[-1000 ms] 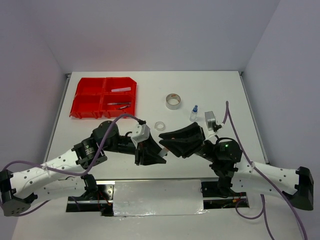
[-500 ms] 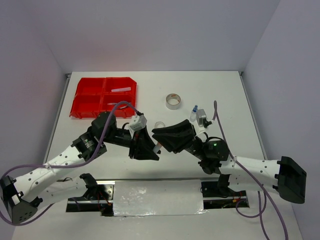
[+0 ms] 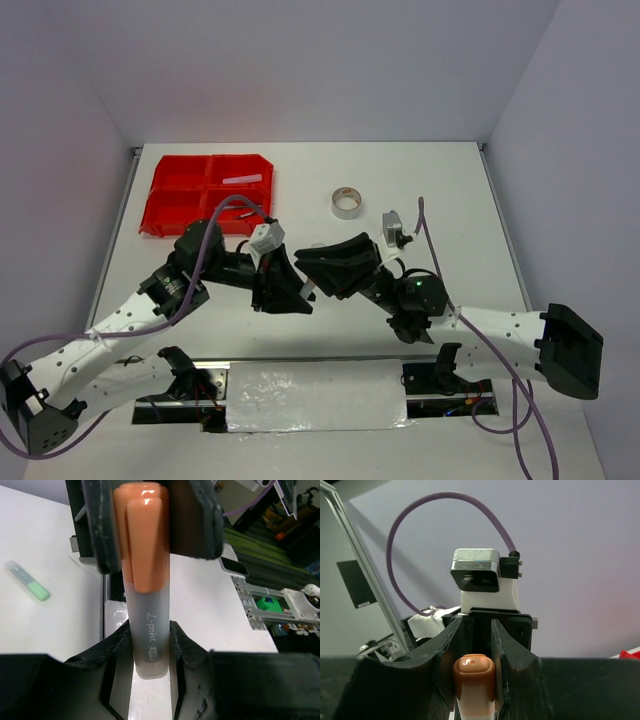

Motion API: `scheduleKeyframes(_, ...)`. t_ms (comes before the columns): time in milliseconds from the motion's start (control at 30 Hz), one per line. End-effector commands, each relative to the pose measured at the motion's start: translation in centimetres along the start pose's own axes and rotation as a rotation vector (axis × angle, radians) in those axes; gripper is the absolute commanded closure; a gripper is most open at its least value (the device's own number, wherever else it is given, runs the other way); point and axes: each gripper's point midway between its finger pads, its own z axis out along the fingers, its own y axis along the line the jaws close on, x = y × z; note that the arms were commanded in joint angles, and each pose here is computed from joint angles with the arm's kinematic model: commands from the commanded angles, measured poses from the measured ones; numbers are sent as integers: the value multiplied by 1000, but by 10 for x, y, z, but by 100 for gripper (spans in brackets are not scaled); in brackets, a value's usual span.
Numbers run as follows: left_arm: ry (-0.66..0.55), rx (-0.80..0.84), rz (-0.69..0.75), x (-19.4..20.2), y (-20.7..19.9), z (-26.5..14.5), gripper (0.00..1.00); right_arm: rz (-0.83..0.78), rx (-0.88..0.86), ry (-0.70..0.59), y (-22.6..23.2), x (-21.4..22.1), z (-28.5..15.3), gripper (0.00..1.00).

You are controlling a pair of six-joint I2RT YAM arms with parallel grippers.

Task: Sort the stationery into containers
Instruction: Close the pen cap on the pen.

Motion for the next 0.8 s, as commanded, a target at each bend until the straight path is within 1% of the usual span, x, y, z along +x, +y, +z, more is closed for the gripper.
scheduleKeyframes(0, -497, 7, 683, -146, -75, -35, 100, 127, 300, 792, -65, 182, -124, 100)
scheduleKeyframes(100, -453, -35, 676, -141, -63, -32, 100, 155, 291, 815, -64, 188, -123, 100)
scheduleKeyframes(133, -405, -44, 637, -130, -54, -28, 100, 154, 280, 793, -60, 182, -117, 92)
scheduleKeyframes(167, -379, -46, 624, -122, -48, -26, 100, 151, 273, 773, -57, 176, -112, 86)
scheduleKeyframes(200, -359, -42, 607, -113, -45, -25, 100, 137, 259, 730, -51, 161, -100, 83)
scheduleKeyframes(233, -330, -37, 552, -92, -35, -20, 100, 116, 272, 700, -51, 152, -93, 81)
scheduleKeyframes(267, -329, -27, 541, -83, -36, -21, 100, 85, 289, 696, -52, 142, -85, 80)
scheduleKeyframes(300, -306, -36, 492, -61, -25, -17, 100, 58, 294, 654, -47, 125, -74, 71)
scheduleKeyframes(333, -293, -28, 469, -48, -24, -13, 100, 18, 353, 617, -56, 111, -67, 67)
scheduleKeyframes(367, -295, -38, 459, -41, -25, -13, 100, -19, 380, 612, -57, 96, -58, 66)
scheduleKeyframes(400, -281, -65, 414, -22, -15, -9, 100, -41, 385, 582, -55, 80, -51, 58)
scheduleKeyframes(467, -262, -93, 366, 3, -6, -7, 100, -85, 427, 534, -59, 48, -37, 46)
scheduleKeyframes(500, -263, -100, 342, 9, -4, -6, 100, -93, 438, 515, -59, 38, -32, 25)
scheduleKeyframes(533, -270, -103, 330, 13, -3, -5, 100, -103, 474, 499, -64, 26, -32, 15)
scheduleKeyframes(567, -271, -107, 322, 18, -2, -5, 100, -121, 486, 458, -63, 8, -23, 10)
scheduleKeyframes(600, -259, -111, 293, 29, 2, -4, 100, -129, 493, 446, -63, 0, -20, 5)
scheduleKeyframes(667, -252, -122, 274, 36, 6, -4, 100, -139, 509, 413, -63, -20, -16, 0)
scheduleKeyframes(733, -248, -155, 257, 39, 13, -4, 100, -148, 508, 385, -61, -33, -16, 0)
scheduleKeyframes(767, -233, -184, 236, 42, 19, -4, 100, -162, 518, 349, -59, -48, -18, 0)
